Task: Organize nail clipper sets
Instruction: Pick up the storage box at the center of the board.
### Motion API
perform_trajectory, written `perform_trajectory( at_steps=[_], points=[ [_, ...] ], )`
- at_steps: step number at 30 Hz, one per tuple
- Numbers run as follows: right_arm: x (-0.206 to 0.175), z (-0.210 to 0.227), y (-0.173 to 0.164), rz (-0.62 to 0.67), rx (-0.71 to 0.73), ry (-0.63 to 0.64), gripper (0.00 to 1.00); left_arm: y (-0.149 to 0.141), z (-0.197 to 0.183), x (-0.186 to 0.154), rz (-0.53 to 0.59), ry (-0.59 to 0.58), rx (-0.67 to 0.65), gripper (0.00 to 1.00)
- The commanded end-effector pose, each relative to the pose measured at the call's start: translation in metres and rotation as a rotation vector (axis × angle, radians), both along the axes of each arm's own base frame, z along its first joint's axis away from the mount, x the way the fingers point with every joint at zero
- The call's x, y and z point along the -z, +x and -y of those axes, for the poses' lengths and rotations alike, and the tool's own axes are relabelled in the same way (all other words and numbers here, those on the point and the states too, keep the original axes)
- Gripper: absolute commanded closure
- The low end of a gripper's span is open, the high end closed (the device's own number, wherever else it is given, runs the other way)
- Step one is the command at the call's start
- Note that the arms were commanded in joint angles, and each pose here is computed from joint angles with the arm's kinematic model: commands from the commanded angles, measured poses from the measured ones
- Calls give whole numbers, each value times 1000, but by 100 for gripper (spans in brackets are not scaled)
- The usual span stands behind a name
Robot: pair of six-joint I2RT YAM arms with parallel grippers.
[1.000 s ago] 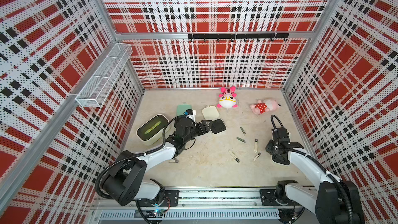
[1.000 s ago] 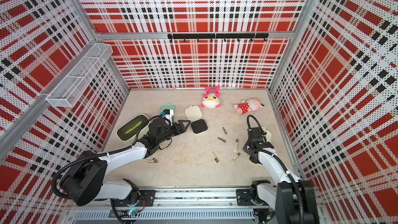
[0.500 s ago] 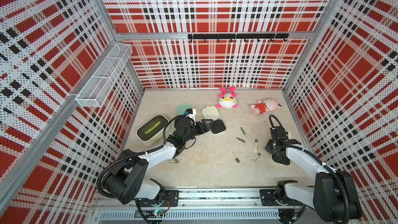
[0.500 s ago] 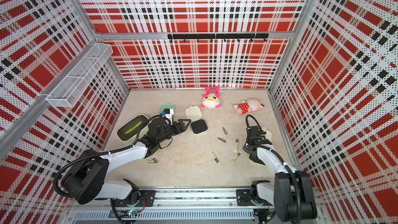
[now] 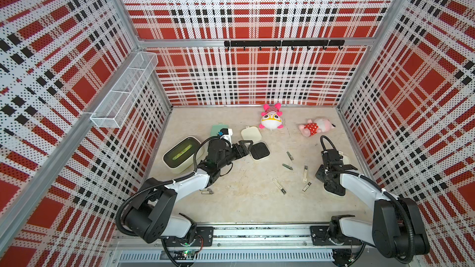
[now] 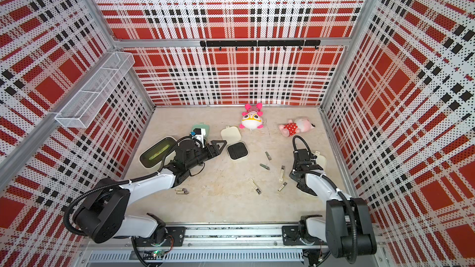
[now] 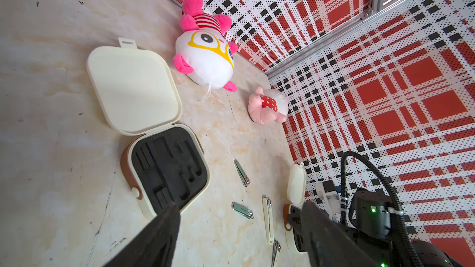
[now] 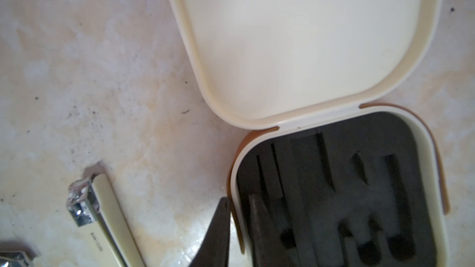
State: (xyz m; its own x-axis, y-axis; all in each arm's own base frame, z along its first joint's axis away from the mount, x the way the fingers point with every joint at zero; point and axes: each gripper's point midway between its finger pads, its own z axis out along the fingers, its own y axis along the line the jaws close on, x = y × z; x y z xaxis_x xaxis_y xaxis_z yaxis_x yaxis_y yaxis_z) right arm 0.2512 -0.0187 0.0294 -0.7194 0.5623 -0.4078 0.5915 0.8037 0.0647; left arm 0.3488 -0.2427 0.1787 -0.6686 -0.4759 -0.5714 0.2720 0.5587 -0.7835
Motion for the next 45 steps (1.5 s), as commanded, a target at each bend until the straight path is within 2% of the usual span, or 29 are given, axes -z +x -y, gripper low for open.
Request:
perform_trajectory(
  at_steps=[1, 4, 6, 10, 15, 25, 33, 45],
  points=[
    [13, -3, -8, -44, -4, 11, 86, 0, 1, -2, 10, -15, 14, 22],
    [14, -10, -9, -43, -18, 43, 86, 0, 0, -3, 12, -17, 13, 22],
    [12, -9, -8, -44, -20, 39, 78, 0, 0, -3, 11, -17, 13, 22],
    [11, -9, -11, -65, -24, 30, 69, 0, 0, -4, 11, -21, 10, 22],
    [8, -7, -14, -75, -23, 18, 62, -1, -2, -6, 16, -29, 5, 22],
    [-11, 3, -11, -57, 4, -35, 58, -2, -5, -3, 13, -35, 8, 22],
    [-13, 8, -14, -61, 31, -59, 49, -2, -9, -1, 8, -41, 6, 22],
    [6, 0, -15, -91, 31, -11, 49, 0, -10, -6, 17, -58, 14, 22]
  ],
)
